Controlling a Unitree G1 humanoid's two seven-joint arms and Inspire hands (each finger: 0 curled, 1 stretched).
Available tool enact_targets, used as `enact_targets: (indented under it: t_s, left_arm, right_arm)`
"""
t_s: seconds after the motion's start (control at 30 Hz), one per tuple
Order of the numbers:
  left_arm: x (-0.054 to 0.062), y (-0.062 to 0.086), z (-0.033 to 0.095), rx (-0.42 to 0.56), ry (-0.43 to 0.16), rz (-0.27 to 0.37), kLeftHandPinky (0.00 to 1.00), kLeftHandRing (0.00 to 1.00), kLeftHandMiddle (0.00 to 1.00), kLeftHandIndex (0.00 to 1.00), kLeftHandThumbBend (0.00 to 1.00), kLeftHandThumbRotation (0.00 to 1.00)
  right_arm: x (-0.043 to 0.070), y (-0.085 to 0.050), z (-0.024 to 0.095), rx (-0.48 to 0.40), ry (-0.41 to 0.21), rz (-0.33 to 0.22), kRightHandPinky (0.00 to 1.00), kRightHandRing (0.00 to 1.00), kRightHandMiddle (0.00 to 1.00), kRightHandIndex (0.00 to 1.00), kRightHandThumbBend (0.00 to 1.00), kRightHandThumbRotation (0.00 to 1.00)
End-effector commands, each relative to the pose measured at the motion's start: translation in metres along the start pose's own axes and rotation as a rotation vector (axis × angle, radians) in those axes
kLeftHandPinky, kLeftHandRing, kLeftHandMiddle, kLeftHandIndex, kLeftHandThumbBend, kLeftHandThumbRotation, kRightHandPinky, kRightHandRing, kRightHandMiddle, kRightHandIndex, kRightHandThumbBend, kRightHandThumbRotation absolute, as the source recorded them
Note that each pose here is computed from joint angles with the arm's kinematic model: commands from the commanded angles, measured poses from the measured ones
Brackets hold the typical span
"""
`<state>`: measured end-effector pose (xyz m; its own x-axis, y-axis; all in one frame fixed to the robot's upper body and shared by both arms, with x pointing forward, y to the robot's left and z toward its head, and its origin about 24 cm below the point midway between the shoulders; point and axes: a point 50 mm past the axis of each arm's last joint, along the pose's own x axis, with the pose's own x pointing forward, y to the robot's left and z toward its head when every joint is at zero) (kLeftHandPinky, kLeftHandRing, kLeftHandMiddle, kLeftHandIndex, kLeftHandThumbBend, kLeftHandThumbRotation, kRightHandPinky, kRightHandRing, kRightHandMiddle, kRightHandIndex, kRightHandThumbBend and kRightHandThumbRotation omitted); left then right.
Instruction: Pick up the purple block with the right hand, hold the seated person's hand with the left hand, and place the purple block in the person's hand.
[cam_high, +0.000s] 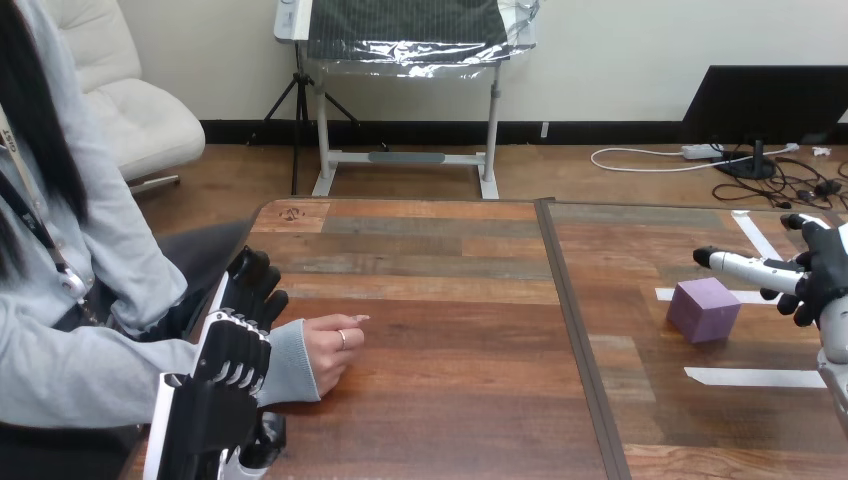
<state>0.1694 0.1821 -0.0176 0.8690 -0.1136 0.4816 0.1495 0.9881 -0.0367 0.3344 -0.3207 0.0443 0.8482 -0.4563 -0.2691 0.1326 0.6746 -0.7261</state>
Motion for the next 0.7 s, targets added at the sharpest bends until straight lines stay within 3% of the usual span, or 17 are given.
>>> enact_targets:
  t_s: [0.0, 0.3, 0.67]
  left_arm:
    - [0.016, -0.004, 0.005, 0.01, -0.075, -0.034, 0.95, 0.97, 0.98, 0.96, 1.0, 0.72]
    - [0.016, -0.004, 0.006, 0.01, -0.079, -0.038, 0.97, 0.99, 0.99, 0.97, 1.0, 0.72]
    - [0.014, -0.004, 0.008, 0.016, -0.091, -0.03, 0.95, 0.97, 0.98, 0.96, 1.0, 0.72]
  right_arm:
    - [0.006, -0.016, 0.038, -0.012, -0.089, -0.039, 0.13, 0.16, 0.23, 0.92, 1.0, 0.48]
    - [0.006, -0.011, 0.037, -0.035, -0.071, -0.021, 0.17, 0.19, 0.26, 0.91, 1.0, 0.49]
    - [0.005, -0.004, 0.034, -0.046, -0.062, -0.004, 0.13, 0.16, 0.24, 0.9, 1.0, 0.49]
